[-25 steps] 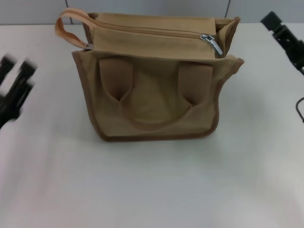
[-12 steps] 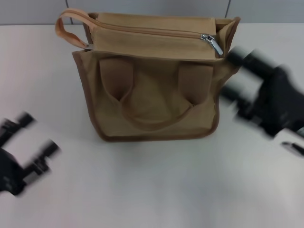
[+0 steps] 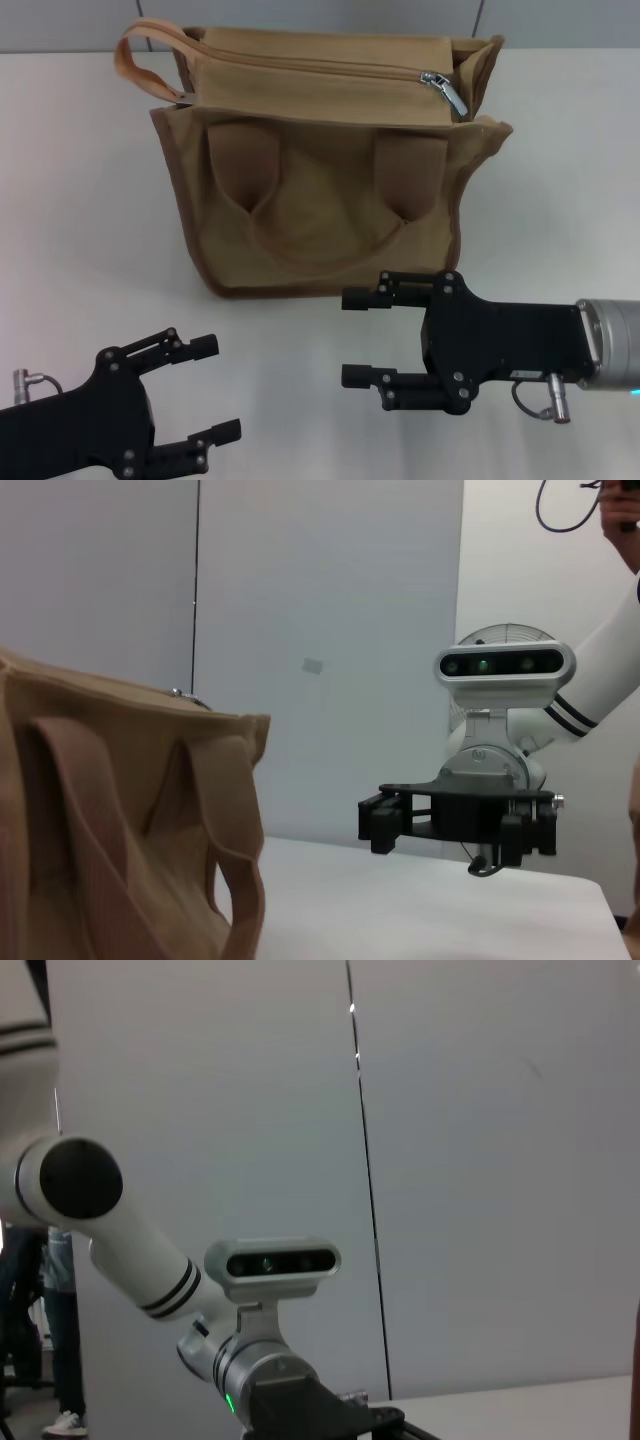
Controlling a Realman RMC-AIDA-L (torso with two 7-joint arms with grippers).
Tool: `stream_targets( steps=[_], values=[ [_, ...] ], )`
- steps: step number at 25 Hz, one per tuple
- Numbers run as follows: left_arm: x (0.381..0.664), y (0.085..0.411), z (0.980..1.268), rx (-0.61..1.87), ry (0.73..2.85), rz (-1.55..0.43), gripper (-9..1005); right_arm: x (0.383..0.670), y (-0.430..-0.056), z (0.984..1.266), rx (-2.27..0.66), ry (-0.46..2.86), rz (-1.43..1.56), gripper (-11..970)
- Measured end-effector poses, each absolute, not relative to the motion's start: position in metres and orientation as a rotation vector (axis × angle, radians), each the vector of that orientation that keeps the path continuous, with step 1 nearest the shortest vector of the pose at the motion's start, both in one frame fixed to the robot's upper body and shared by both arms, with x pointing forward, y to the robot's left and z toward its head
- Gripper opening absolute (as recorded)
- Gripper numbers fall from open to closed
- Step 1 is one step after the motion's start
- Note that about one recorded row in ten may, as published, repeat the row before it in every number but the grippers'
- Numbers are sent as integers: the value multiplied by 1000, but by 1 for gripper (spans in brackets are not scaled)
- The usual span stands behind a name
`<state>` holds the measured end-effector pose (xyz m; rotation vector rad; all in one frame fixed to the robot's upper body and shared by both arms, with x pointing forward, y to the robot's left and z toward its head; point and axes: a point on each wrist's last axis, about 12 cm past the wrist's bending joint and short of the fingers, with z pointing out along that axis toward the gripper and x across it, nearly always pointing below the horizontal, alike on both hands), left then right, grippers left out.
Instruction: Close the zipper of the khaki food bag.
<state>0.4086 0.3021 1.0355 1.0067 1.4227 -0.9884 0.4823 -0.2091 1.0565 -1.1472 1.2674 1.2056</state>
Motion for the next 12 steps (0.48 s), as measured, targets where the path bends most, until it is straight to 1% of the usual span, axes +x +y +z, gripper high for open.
stream_targets(
  steps=[2,12],
  values=[
    [410,303,1034,1008,1434,-968,786,478,-212,1053,-1128,1266,1186,664],
    [411,307,1036,960,1425,-929,785,475,-214,1050,-1135,1250,1150,664]
  ],
)
